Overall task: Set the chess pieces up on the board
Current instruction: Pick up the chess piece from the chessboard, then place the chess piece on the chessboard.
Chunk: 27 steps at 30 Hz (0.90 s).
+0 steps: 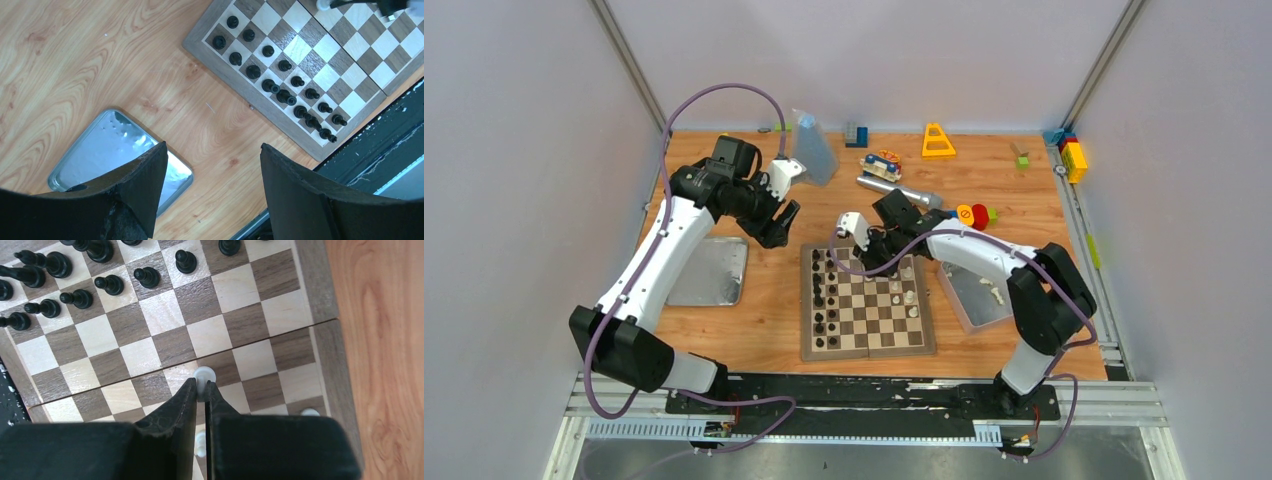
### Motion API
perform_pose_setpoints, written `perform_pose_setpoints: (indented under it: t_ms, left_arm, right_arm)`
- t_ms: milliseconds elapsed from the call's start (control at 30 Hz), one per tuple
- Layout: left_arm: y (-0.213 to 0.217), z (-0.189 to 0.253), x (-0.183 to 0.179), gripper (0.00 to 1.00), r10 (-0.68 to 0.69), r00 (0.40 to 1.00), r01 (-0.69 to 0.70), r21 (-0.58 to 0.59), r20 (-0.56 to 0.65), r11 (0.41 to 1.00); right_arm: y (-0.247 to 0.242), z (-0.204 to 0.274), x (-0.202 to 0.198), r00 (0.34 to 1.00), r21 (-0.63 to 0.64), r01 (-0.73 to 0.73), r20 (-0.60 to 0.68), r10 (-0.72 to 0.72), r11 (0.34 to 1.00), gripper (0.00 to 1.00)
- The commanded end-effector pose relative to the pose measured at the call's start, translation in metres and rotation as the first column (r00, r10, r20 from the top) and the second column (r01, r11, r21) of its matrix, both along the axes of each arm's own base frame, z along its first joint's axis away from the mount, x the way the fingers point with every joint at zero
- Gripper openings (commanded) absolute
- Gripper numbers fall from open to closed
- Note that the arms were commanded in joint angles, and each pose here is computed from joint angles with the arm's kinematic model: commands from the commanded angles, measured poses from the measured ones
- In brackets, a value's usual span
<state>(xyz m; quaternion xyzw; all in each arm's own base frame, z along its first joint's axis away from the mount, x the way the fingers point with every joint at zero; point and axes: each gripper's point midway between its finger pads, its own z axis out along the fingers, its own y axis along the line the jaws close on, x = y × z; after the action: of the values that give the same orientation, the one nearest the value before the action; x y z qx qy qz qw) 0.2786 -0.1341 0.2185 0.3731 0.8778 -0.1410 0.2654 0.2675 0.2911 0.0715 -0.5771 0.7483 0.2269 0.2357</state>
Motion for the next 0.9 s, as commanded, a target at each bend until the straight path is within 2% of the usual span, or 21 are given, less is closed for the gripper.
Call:
perform_pose_setpoints:
  t_ms: [0,167,367,700,867]
  left_arm:
    - [-0.003,0.006,0.005,0.75,-0.006,1.000,0.006,-0.030,0.021,1.000]
    - [-0.005,0.008,0.005,0.75,-0.011,1.000,0.012,-0.041,0.022,0.999]
    - [-0.006,0.007,0.005,0.75,-0.014,1.000,0.015,-0.043,0.019,0.999]
    - [-0.008,0.003,0.005,0.75,-0.018,1.000,0.018,-0.046,0.004,0.999]
    - [-0.008,0.001,0.005,0.75,-0.018,1.000,0.018,-0.044,-0.002,0.999]
  right_arm:
    - [-0.006,0.064,0.030,0.987,0.084,0.074,0.136,-0.085,0.994,0.00]
    - [-0.041,0.082,0.062,0.963,0.096,0.198,0.167,-0.212,0.976,0.00]
    - [-0.080,0.069,0.089,0.937,0.054,0.312,0.150,-0.317,0.948,0.00]
    - [-0.090,0.017,0.076,0.948,-0.042,0.317,0.046,-0.315,0.948,0.00]
    - [-0.091,0.007,0.066,0.952,-0.056,0.306,0.013,-0.306,0.950,0.00]
